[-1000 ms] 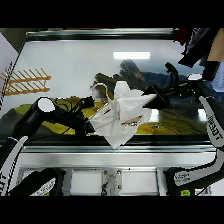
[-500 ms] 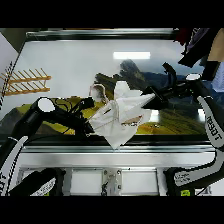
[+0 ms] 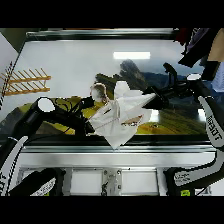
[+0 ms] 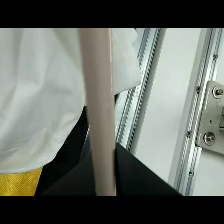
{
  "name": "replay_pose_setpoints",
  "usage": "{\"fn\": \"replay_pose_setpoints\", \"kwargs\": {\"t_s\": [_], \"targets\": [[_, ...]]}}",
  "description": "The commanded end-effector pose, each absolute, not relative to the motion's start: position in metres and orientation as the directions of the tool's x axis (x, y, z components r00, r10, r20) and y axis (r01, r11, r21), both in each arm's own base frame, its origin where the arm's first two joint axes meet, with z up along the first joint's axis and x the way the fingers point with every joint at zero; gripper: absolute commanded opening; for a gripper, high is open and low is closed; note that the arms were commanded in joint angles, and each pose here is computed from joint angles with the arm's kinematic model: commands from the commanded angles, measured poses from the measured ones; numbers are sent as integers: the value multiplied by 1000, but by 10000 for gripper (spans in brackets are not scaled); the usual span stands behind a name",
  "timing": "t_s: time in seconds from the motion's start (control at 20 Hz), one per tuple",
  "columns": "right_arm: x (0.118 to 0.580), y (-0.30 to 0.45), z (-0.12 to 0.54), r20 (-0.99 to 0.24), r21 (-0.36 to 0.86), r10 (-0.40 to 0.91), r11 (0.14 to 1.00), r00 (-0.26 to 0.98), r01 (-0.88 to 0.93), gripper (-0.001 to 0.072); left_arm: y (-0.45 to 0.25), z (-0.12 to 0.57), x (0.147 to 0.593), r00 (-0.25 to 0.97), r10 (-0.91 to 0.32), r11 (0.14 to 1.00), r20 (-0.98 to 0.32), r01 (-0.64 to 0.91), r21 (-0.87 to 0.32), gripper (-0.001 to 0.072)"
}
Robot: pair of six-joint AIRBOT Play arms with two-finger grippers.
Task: Fold the clothes and pants, and hang the long-sleeved shirts on hangers.
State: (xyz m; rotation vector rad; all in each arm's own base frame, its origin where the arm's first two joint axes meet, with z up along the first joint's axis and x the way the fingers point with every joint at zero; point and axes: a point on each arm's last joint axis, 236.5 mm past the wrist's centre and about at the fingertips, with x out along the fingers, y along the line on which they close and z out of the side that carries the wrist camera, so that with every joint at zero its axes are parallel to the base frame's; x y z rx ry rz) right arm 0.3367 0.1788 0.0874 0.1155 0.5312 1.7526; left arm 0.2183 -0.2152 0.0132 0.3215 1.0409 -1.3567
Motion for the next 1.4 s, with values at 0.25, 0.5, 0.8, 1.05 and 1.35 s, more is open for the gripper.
{"fn": "replay_pose_setpoints", "kwargs": {"t_s": [0.25,0.5,0.8,1.05,1.35], "targets": [[337,179,87,-203,415,946,-152,-254,-897,22,-215,13,219,-127,-639,250,-759,898,-361,18],[337,179,87,-202,416,945,-154,-257,-896,23,-215,13,219,-125,-638,251,-760,899,-359,18],[337,179,87,-204,416,946,-150,-253,-897,19,-208,8,227,-95,-617,369,-781,842,-394,439],[345,180,84,-218,451,950,-104,-222,-886,17,-198,13,228,-87,-622,453,-778,771,-448,439],[350,181,83,-220,467,954,-79,-202,-881,16,-168,48,251,114,-634,582,-765,721,-375,438]]}}
